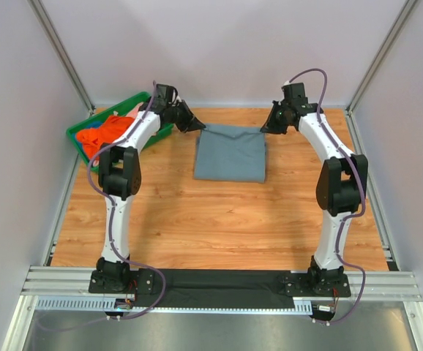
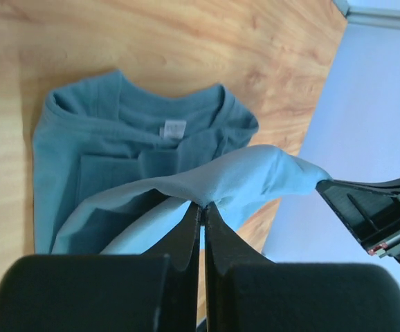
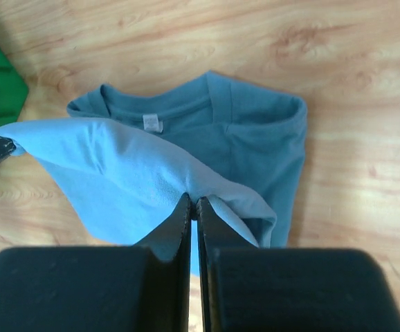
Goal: Fold and stack the t-shirts
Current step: Fold the tshirt
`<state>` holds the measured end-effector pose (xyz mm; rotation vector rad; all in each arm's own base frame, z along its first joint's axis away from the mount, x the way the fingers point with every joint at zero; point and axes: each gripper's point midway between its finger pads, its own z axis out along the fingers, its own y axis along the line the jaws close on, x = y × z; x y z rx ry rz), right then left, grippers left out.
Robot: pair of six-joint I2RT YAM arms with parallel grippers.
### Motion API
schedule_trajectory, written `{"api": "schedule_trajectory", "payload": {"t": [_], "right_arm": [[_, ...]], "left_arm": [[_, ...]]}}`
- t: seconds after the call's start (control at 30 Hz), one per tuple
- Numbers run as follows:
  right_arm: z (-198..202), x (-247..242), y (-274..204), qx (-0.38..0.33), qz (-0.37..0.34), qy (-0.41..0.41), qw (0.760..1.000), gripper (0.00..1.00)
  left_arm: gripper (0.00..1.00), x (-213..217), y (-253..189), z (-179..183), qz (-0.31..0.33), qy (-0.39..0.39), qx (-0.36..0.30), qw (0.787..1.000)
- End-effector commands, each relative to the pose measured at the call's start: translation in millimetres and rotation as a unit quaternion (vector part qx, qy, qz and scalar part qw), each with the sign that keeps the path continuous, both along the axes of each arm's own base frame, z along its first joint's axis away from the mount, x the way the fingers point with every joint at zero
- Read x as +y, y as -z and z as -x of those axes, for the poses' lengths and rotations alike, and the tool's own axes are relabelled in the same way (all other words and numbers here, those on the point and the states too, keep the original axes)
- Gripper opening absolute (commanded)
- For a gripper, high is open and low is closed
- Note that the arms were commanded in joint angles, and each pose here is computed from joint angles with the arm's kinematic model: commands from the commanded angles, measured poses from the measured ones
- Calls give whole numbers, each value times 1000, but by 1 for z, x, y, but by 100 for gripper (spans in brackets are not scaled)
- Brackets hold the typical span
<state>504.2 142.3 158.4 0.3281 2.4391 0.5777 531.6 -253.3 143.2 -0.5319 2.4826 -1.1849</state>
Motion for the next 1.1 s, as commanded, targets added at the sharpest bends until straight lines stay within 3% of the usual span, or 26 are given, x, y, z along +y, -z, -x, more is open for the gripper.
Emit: {"api": "schedule_trajectory", "payload": {"t": [0.0, 0.3, 0.33, 0.4, 0.43, 0.53, 0.63, 0.83, 1.07], "right_arm": [[-37, 2, 0, -36, -12, -4, 999, 0], [-88, -2, 21, -53, -35, 1, 998, 4], [-93, -4, 18, -62, -42, 2, 997, 11], [-100, -7, 9, -75, -42, 2, 996, 21], [-100, -13, 8, -72, -39, 3, 997, 32], [-92, -21, 5, -64, -34, -6, 997, 49], [-72, -23, 15, -36, -38, -22, 998, 56], [-16, -8, 50, 37, -72, -80, 993, 55], [32, 7, 62, 57, -110, -144, 982, 51]], "left_arm": [[0, -8, -34, -35, 42, -8, -73, 996], [2, 3, -4, -82, 32, -48, -94, 994], [5, 8, -5, -86, 27, -55, -98, 993], [20, 18, -9, -90, 17, -68, -109, 992], [24, 22, -17, -91, 12, -71, -120, 990], [28, 30, -37, -89, -14, -68, -150, 986], [29, 28, -44, -80, -27, -52, -163, 985], [26, 5, -16, -41, -36, 14, -129, 991], [28, 6, 1, 25, -115, 90, -100, 984]]}}
